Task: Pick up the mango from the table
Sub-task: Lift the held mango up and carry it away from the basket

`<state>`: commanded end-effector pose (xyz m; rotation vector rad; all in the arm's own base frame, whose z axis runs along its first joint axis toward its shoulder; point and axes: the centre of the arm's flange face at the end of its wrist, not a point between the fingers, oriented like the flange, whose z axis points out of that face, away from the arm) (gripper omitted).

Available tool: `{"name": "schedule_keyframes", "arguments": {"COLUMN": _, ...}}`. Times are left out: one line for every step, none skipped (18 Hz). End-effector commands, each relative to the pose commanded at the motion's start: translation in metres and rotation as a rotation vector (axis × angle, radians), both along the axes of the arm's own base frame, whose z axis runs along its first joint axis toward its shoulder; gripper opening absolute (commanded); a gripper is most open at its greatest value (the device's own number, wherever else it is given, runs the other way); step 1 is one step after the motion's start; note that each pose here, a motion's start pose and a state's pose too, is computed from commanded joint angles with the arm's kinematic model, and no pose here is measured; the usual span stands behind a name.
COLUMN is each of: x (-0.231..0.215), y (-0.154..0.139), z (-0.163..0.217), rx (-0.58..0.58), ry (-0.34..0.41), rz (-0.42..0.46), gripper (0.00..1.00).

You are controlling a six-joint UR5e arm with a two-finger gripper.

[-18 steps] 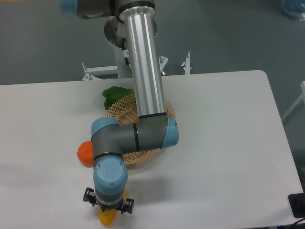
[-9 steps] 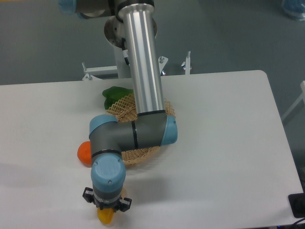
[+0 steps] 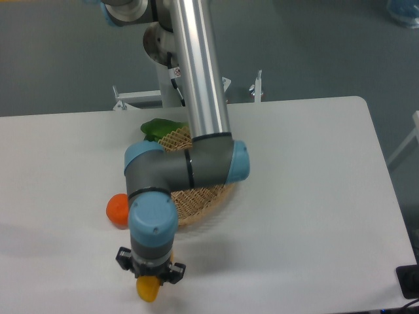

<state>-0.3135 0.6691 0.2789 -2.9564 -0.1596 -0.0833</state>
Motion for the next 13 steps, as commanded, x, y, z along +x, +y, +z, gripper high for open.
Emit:
{"name": "schedule_keyframes", "arguments": {"x": -0.009, "y": -0.007, "z": 0.006, "rx": 0.005, "ry": 0.005, "rz": 0.000, "gripper": 0.36}}
{"name": "schedule_keyframes", "arguments": {"x": -0.019, "y": -0.014, "z": 0.013, "rx": 0.013, "ry": 0.011, "rz": 0.002, "gripper": 0.36}}
{"name": "schedule_keyframes", "arguments": {"x": -0.026, "y": -0.020, "z": 0.018, "rx": 0.014, "ry": 0.014, "rz": 0.005, "gripper": 0.37}}
{"name": "schedule_keyframes", "arguments": {"x": -0.034, "y": -0.026, "z": 0.017, "rx": 0.007, "ry": 0.014, "rz": 0.007, "gripper": 0.37}}
{"name": "schedule_keyframes", "arguments": {"x": -0.037, "y": -0.030, "z": 0.021, "rx": 0.003, "ry": 0.016, "rz": -0.006, "gripper": 0.37}}
{"name": "schedule_keyframes", "arguments": {"x": -0.041, "y": -0.033, "z": 0.022, "rx": 0.000, "ry": 0.016, "rz": -0.017, "gripper": 0.37}}
{"name": "schedule_keyframes", "arguments": {"x": -0.047, "y": -0.038, "z": 0.023, "rx": -0.002, "ry": 0.018, "rz": -0.021, "gripper": 0.37}}
{"name": "schedule_keyframes", "arguments": {"x": -0.053, "y": -0.042, "z": 0.022, "rx": -0.009, "ry": 0.016, "rz": -0.022, "gripper": 0.37}}
{"name": "schedule_keyframes", "arguments": {"x": -0.059, "y": -0.048, "z": 0.026, "rx": -0.011, "ry": 0.018, "rz": -0.026, "gripper": 0.37}}
{"name": "schedule_keyframes", "arguments": {"x": -0.066, "y": -0.055, "z": 0.028, "rx": -0.017, "ry": 0.018, "rz": -0.038, "gripper": 0.37}}
{"name": "schedule_keyframes", "arguments": {"x": -0.074, "y": -0.063, "z": 0.030, "rx": -0.031, "ry": 0.030, "rz": -0.059, "gripper": 0.37}}
{"name": "schedule_keyframes", "arguments": {"x": -0.082, "y": -0.074, "z": 0.034, "rx": -0.045, "ry": 0.054, "rz": -0.081, "gripper": 0.37}}
{"name": "schedule_keyframes", "arguments": {"x": -0.087, "y": -0.082, "z": 0.034, "rx": -0.061, "ry": 0.068, "rz": -0.105, "gripper": 0.37}}
